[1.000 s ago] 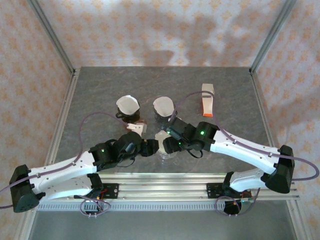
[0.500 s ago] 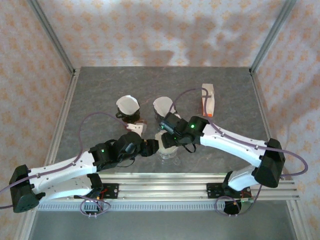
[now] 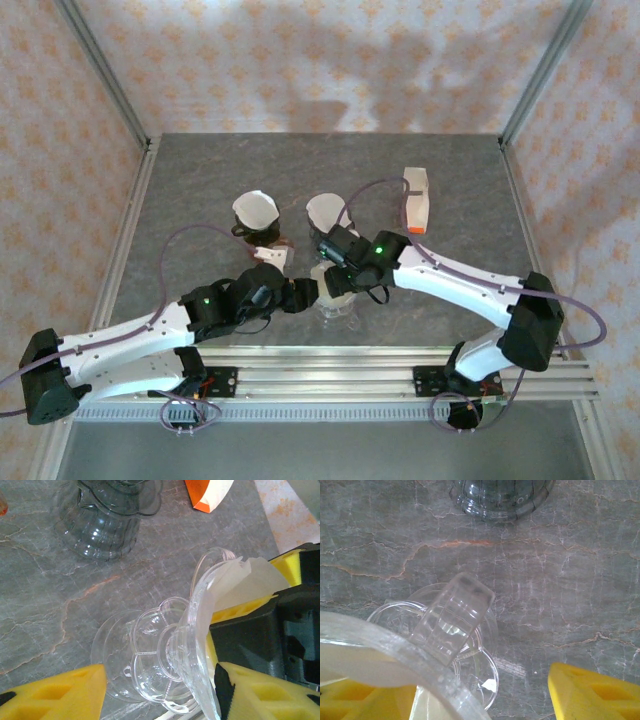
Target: Place the coffee filter in the dripper
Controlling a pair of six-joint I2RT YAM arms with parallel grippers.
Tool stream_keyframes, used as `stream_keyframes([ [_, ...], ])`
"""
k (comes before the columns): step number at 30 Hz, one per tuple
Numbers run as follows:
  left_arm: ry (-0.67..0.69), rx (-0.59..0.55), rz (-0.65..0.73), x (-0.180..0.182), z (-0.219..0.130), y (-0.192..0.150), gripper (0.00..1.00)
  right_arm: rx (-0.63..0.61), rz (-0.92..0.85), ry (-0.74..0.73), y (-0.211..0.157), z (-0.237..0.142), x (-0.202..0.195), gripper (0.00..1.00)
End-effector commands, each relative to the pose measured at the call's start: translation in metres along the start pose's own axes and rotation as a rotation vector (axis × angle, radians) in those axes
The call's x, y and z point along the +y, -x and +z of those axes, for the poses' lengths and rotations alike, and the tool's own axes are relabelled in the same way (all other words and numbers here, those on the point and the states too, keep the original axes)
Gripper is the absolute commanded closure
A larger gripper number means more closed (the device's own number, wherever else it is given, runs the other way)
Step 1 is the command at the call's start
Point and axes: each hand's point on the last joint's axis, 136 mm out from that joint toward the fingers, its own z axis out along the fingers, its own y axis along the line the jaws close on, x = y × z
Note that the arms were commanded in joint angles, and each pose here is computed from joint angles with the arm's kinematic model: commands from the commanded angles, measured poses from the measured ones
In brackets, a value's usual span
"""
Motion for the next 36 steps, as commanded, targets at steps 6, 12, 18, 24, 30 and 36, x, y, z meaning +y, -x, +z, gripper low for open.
stream_keyframes([
  [6, 0.043, -0.001, -0.005, 0.011, 0.005, -0.001, 0.40, 0.049, -0.034, -0.049, -0.011, 0.010, -0.010, 0.30],
  [12, 0.047, 0.000, -0.003, 0.012, 0.005, -0.002, 0.40, 0.059, -0.042, -0.055, -0.012, 0.012, -0.009, 0.30],
  [18, 0.045, 0.000, -0.005, 0.012, 0.005, -0.002, 0.40, 0.043, -0.038, -0.053, -0.008, 0.007, -0.009, 0.30],
  [24, 0.044, 0.003, -0.006, 0.012, 0.006, -0.003, 0.40, -0.040, -0.011, -0.046, 0.005, -0.019, -0.014, 0.30],
  [30, 0.042, 0.002, -0.007, 0.012, 0.006, -0.003, 0.40, -0.080, 0.022, -0.055, 0.002, -0.035, -0.027, 0.30],
  [36, 0.045, 0.004, -0.006, 0.012, 0.006, -0.004, 0.40, -0.100, 0.051, -0.082, -0.004, -0.043, -0.043, 0.30],
])
